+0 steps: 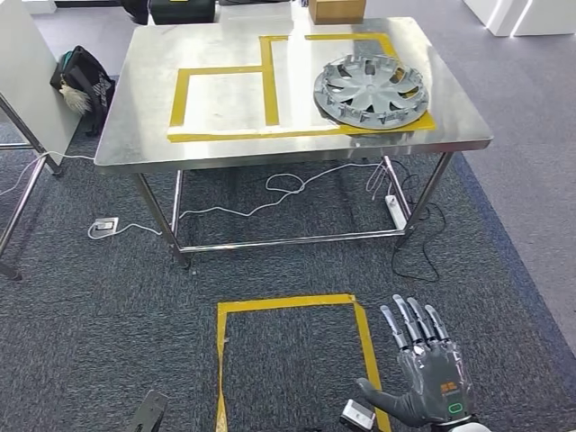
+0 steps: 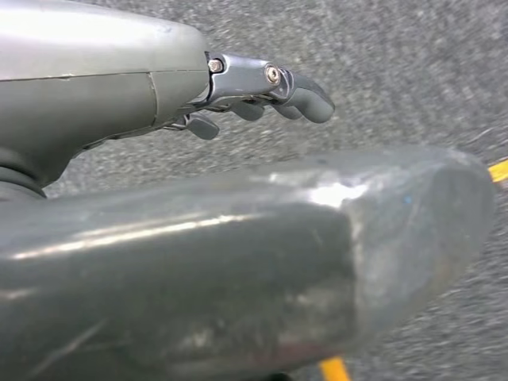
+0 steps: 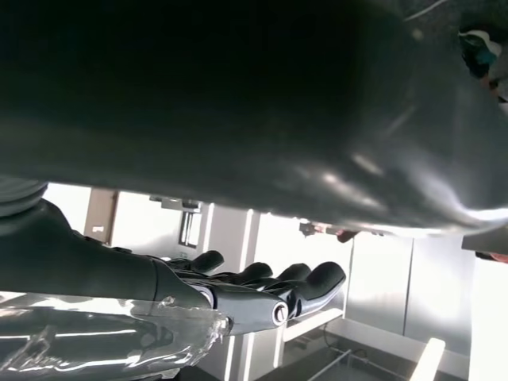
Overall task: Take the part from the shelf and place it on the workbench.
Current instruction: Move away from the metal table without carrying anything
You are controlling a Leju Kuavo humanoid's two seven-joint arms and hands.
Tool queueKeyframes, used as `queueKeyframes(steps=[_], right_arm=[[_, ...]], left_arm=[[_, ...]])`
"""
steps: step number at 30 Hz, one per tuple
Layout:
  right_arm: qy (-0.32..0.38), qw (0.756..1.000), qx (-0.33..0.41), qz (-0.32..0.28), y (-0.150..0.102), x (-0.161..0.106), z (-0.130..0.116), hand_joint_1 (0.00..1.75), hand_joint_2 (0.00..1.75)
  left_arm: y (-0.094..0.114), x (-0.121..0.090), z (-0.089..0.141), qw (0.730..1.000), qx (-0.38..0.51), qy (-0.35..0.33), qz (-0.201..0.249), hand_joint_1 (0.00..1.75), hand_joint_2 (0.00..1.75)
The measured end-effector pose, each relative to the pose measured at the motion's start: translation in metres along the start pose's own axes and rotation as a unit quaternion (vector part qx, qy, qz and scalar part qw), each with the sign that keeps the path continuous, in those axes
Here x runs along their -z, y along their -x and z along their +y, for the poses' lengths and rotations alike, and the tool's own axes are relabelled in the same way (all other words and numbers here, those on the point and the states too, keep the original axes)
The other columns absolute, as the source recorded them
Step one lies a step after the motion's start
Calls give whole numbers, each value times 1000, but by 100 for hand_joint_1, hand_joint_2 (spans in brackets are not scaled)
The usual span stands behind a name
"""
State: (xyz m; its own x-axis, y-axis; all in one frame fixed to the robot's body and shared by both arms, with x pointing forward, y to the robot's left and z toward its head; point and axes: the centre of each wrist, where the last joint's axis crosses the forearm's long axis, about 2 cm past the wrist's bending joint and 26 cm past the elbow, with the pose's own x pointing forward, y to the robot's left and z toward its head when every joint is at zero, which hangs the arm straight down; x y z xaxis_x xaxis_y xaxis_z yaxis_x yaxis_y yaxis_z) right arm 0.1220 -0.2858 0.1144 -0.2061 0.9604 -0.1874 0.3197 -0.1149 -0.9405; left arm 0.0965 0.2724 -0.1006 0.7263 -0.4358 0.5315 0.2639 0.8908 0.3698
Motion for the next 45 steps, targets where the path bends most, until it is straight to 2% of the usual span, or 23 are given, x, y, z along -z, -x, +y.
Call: queueKeyframes(steps=[26,45], right_arm=[[3,1000,2,6,2,-2,-5,0,0],[-19,1000,-6,6,1,-8,-4,0,0]], left_arm=[[2,-2,-4,1000,-2,-3,2,0,0],[2,-3,-4,1000,-1,-4,8,0,0]])
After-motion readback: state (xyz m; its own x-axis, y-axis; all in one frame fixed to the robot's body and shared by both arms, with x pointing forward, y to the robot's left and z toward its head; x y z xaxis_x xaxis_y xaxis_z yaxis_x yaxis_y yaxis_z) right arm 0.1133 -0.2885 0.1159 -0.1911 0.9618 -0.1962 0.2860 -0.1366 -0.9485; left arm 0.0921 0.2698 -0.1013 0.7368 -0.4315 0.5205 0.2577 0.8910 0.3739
